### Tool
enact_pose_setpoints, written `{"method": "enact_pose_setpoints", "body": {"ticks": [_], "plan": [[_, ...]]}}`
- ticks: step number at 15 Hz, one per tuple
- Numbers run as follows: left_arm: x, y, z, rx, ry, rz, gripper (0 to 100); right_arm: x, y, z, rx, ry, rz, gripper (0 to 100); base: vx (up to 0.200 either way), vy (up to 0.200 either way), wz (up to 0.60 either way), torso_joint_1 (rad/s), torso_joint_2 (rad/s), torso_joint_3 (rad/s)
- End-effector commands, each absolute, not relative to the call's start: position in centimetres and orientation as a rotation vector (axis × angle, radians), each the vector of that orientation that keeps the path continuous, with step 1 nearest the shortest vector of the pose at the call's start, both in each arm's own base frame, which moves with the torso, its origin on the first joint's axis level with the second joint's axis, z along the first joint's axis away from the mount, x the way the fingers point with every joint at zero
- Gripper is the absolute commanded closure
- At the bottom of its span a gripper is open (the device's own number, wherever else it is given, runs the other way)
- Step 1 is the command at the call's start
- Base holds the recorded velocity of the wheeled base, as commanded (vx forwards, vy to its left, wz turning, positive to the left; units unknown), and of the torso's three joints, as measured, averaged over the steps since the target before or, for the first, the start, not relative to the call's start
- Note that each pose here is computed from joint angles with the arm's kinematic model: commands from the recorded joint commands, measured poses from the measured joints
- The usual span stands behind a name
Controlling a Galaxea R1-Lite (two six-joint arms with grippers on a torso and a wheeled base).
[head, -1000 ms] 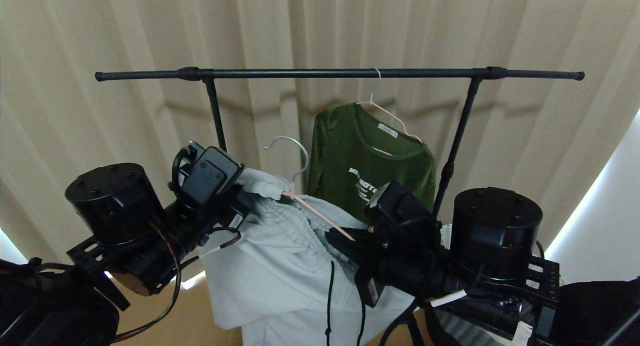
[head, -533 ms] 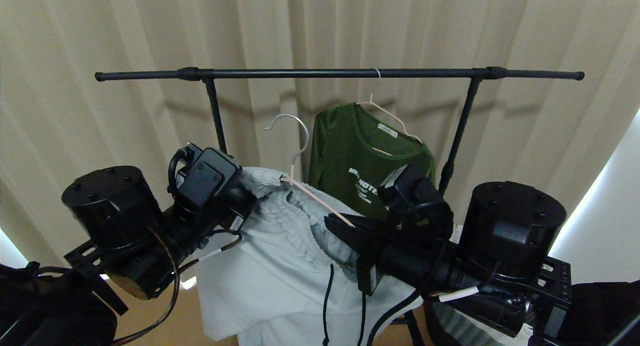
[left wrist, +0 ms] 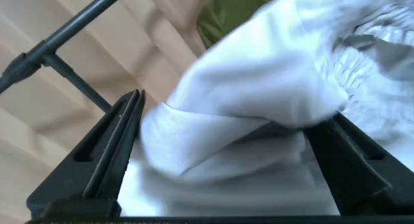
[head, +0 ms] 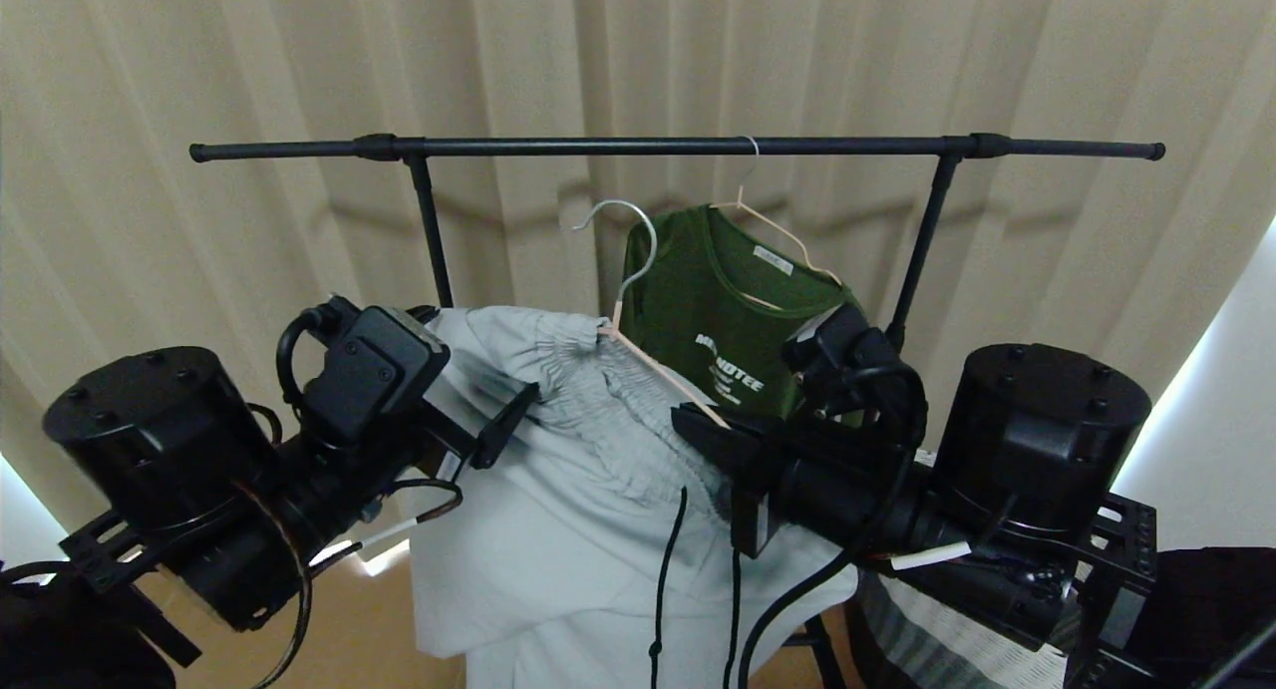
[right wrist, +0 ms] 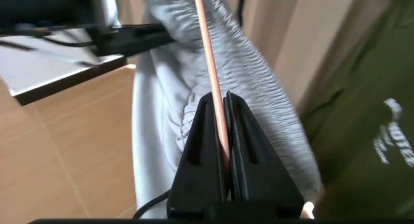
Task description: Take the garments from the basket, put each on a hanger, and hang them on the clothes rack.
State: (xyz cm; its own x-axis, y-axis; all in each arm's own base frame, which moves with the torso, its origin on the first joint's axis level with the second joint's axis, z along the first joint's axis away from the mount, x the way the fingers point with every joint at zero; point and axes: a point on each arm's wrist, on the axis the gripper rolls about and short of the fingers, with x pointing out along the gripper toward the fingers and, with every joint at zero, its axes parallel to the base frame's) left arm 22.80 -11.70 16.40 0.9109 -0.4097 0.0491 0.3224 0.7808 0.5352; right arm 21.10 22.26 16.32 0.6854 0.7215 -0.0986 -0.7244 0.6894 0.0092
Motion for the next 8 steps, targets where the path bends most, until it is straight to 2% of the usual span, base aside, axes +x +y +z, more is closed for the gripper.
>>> {"method": "enact_pose_setpoints", "body": {"ticks": [1, 4, 8], "plan": [[21.7, -11.4, 17.4, 0.524, -0.212, -0.422, 0, 21.1, 22.0, 16.7, -0.027, 0.088, 0.804, 100, 0.0, 0.0, 0.0, 0.0, 0.0, 0.0], [20.8, -10.9, 17.4, 0.506, -0.215, -0.465, 0, 21.1, 21.9, 16.6, -0.029, 0.09, 0.797, 100, 0.0, 0.0, 0.0, 0.0, 0.0, 0.0], [19.5, -8.5, 12.6, 0.53, 0.016, -0.454, 0, 20.1, 20.8, 17.7, -0.015, 0.065, 0.782, 100, 0.0, 0.0, 0.0, 0.0, 0.0, 0.0]]}}
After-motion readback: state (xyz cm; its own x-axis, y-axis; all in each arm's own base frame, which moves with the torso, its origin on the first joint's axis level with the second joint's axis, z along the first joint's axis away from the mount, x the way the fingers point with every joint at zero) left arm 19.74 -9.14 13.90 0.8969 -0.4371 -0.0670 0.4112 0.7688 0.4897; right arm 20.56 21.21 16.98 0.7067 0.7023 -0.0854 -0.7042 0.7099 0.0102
